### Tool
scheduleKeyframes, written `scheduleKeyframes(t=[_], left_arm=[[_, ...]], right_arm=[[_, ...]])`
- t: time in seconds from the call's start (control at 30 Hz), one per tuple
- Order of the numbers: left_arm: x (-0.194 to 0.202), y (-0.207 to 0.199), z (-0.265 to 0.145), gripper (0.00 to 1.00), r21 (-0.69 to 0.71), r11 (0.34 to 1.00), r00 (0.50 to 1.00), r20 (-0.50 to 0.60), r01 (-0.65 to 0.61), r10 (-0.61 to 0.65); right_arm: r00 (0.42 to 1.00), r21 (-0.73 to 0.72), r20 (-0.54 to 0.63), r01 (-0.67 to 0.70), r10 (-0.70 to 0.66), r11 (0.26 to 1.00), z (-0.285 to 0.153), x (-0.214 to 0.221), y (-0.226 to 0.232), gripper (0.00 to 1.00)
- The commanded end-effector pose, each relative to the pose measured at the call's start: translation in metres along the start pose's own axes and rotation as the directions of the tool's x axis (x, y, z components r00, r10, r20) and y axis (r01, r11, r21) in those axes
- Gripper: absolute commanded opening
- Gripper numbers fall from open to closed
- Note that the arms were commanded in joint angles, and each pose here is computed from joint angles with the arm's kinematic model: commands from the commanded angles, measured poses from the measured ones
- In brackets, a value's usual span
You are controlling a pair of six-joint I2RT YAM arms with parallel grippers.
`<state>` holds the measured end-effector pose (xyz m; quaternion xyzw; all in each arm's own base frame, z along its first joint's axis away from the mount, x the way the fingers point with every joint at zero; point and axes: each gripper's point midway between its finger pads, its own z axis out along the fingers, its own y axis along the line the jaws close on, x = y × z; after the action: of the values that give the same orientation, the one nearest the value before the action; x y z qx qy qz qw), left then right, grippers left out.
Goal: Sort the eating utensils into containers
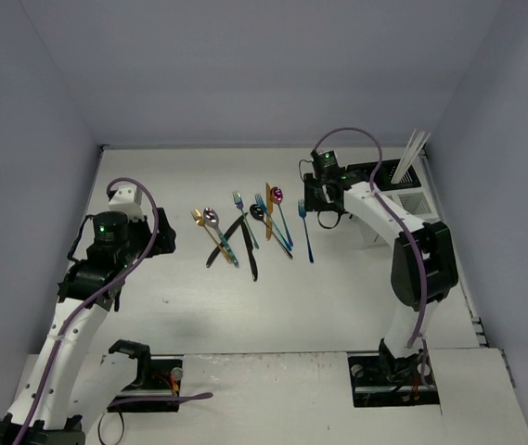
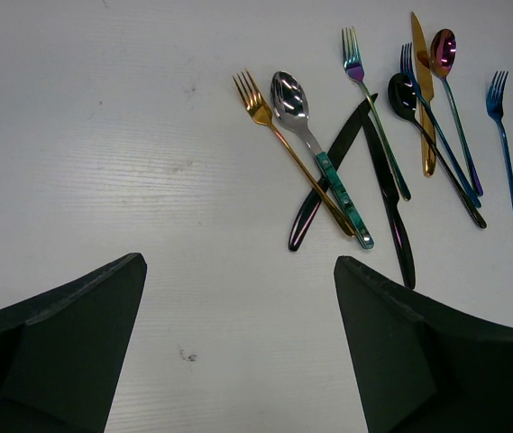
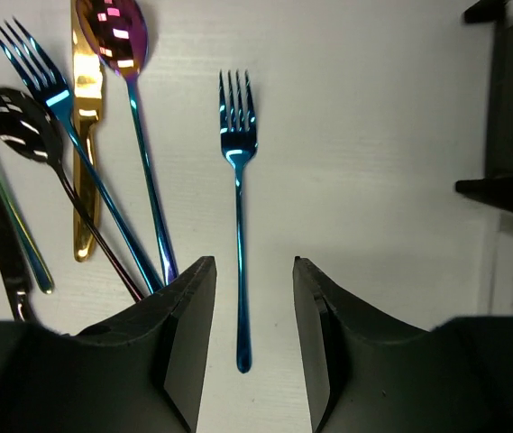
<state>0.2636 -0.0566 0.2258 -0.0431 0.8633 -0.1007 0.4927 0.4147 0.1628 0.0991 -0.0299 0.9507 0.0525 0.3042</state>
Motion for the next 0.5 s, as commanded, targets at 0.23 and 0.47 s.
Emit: scheduleKeyframes(t=[0.23, 0.47], left_arm=[[-0.016, -0.003, 0.001, 0.83, 0.013, 1.0, 0.998, 0.059, 0.013, -0.014], [-0.016, -0.003, 0.001, 0.83, 0.013, 1.0, 0.998, 0.059, 0.011, -0.012]], right_arm=[[0.995, 0.012, -0.098, -0.017, 0.018, 1.0, 0.042, 0.013, 0.01, 0.33], [0.99, 0.037, -0.144, -0.005, 0.011, 0.999, 0.061, 0.027, 0.007, 0.31]])
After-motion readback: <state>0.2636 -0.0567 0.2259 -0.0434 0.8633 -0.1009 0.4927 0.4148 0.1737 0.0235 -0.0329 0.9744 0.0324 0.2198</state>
